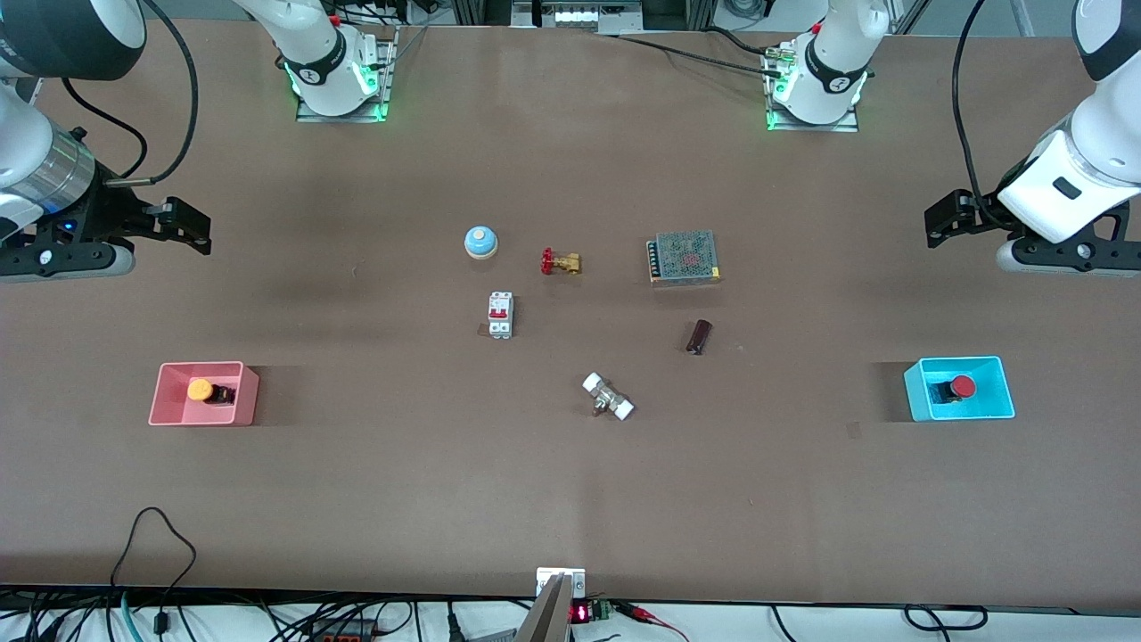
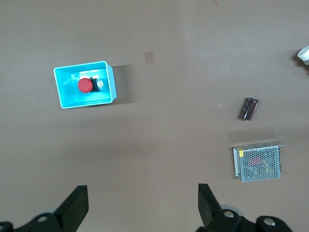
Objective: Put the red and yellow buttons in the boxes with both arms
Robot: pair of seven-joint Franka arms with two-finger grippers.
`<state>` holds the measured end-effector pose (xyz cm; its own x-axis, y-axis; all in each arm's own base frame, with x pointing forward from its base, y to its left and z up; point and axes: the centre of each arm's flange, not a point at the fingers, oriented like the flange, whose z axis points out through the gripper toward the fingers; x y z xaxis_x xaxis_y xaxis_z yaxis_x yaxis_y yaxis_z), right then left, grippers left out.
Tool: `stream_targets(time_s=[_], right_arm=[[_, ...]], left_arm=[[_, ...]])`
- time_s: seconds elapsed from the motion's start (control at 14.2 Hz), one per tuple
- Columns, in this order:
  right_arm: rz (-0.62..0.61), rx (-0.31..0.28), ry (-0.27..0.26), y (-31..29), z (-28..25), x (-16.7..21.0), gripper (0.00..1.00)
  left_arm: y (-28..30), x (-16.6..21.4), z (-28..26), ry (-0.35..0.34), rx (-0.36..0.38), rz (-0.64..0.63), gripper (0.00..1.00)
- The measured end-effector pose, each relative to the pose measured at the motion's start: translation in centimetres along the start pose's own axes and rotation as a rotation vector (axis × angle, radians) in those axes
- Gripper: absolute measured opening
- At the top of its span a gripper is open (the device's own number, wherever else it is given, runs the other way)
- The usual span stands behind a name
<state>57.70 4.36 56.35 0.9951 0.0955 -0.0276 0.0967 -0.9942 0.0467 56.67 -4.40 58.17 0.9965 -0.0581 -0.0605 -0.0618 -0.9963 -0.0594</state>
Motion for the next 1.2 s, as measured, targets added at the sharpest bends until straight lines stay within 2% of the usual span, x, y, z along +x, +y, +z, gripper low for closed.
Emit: stream_targets(time_s=[0.63,1.2], right_arm=[[0.003,0.018,0.006,-0.1,-0.7,0.4,1.00],[0.005,0.018,-0.011,0.0,-1.4,0.8,1.00]], left_arm=[[0.1,0.0,0.0,-0.001,0.000,0.002,1.00],[0.1,0.0,-0.1,0.000,0.000,0.002,1.00]])
